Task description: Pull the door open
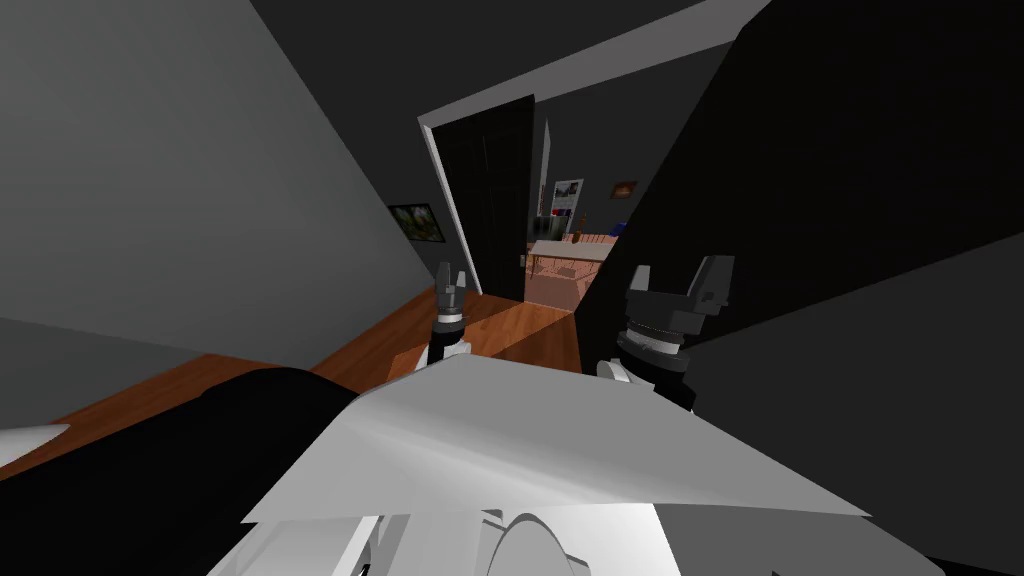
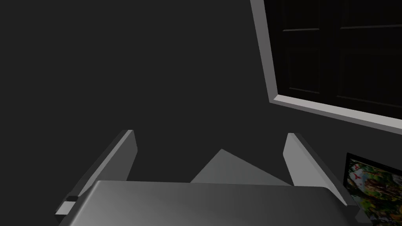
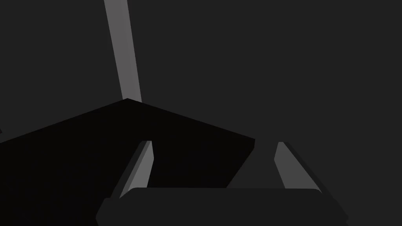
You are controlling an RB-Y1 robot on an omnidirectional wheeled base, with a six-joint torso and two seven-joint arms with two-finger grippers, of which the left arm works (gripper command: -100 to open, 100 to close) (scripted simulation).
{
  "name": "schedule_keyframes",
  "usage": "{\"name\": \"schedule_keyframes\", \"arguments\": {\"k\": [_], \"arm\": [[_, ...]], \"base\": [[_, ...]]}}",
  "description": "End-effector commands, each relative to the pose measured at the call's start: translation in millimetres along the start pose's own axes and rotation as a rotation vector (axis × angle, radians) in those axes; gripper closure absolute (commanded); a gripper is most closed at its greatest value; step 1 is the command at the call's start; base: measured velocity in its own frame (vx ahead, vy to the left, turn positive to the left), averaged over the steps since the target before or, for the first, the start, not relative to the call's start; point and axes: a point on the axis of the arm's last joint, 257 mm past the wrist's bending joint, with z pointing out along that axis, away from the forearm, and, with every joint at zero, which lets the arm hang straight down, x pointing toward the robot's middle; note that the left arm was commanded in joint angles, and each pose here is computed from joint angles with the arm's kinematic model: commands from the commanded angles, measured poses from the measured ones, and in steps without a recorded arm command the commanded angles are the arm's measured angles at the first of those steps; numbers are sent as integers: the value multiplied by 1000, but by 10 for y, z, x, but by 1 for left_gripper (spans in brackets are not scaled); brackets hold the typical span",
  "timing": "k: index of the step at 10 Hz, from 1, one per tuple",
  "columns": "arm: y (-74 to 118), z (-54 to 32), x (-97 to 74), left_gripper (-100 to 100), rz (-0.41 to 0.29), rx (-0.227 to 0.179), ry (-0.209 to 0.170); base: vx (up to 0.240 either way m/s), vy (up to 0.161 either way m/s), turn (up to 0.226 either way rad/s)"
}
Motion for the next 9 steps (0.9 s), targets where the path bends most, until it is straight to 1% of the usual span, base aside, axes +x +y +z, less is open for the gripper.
{"name": "schedule_keyframes", "arguments": {"k": [1,5,7,8,9], "arm": [[118,-43,19,-100,-5,-21,11],[394,-152,48,-100,-16,-70,32],[554,-223,59,-100,-22,-99,41],[599,-244,61,-100,-24,-108,43],[687,-286,64,-100,-28,-124,47]], "base": [[84,-9,-51],[152,-13,-56],[151,-12,-50],[132,-17,-57],[144,-15,-63]]}}
